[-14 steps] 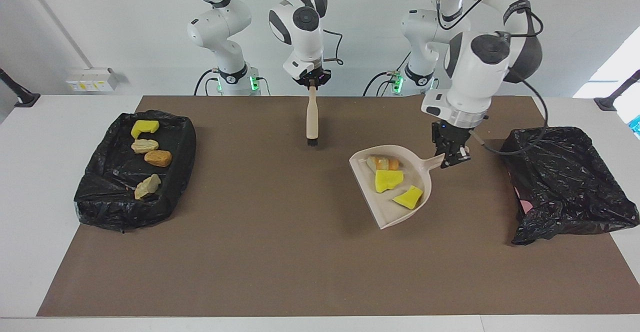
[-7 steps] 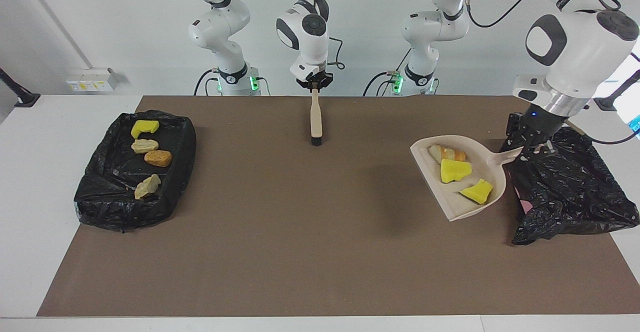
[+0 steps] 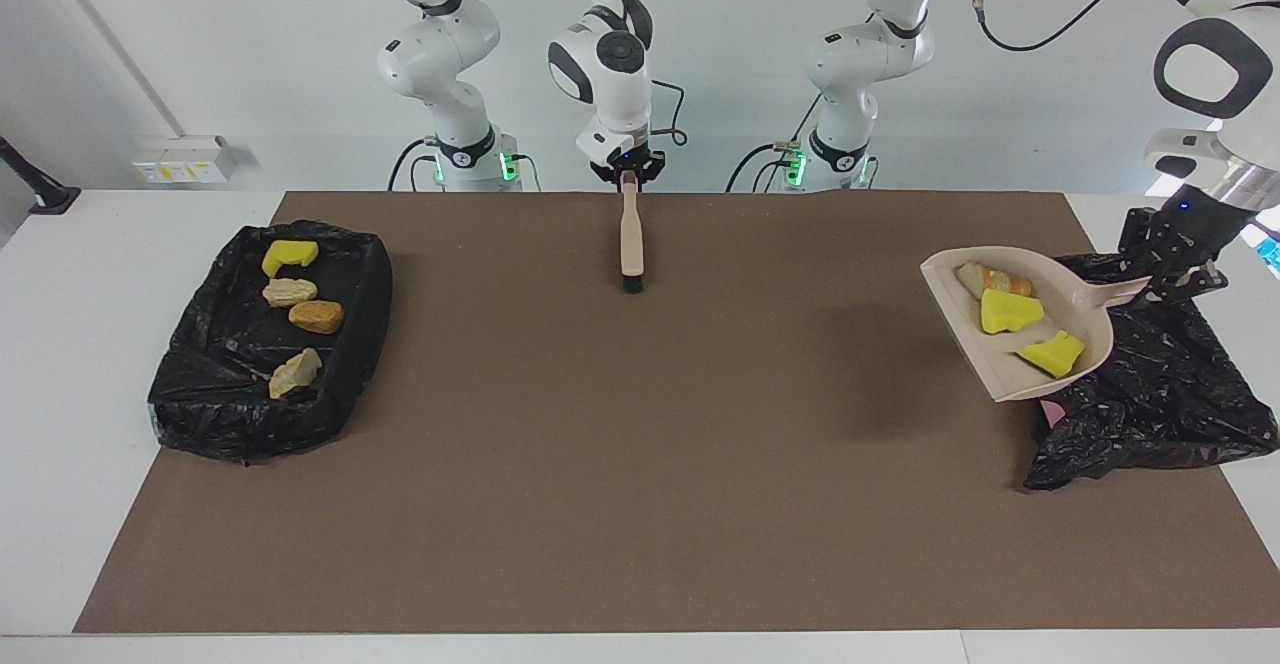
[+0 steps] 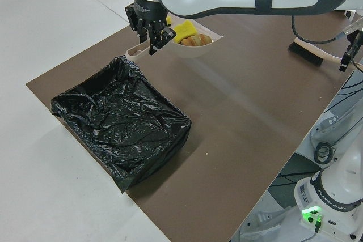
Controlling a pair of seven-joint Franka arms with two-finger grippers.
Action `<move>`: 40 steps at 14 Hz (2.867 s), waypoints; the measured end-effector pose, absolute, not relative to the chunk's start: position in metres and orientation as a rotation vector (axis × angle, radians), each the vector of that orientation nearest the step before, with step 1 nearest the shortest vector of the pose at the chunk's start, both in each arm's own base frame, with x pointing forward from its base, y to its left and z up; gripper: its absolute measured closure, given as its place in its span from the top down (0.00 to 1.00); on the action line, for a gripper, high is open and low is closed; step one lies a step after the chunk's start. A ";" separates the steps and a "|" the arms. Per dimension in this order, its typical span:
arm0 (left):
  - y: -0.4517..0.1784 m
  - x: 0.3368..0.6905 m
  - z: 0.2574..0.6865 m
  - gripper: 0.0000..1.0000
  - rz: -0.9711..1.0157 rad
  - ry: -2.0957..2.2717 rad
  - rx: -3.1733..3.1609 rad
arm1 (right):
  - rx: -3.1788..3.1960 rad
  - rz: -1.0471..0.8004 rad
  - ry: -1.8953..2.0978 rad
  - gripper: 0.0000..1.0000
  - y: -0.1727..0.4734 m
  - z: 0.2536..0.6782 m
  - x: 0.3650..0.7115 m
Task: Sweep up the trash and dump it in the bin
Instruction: 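Tip the dustpan into the black bag with the left gripper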
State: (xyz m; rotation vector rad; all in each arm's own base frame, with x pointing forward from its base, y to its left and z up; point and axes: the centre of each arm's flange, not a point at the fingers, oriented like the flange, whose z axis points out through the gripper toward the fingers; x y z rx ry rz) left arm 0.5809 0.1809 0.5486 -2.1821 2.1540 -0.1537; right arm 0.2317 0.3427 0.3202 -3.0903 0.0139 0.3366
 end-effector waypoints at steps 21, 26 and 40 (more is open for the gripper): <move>0.272 0.602 0.545 0.31 0.665 1.720 -1.716 | -3.143 -0.167 0.216 1.00 0.110 0.465 0.501; 0.234 0.590 0.556 0.31 0.815 1.628 -1.532 | -3.154 -0.112 0.240 1.00 0.013 0.584 0.523; 0.153 0.581 0.587 0.31 0.728 1.491 -1.706 | -3.140 -0.114 0.166 1.00 -0.008 0.674 0.509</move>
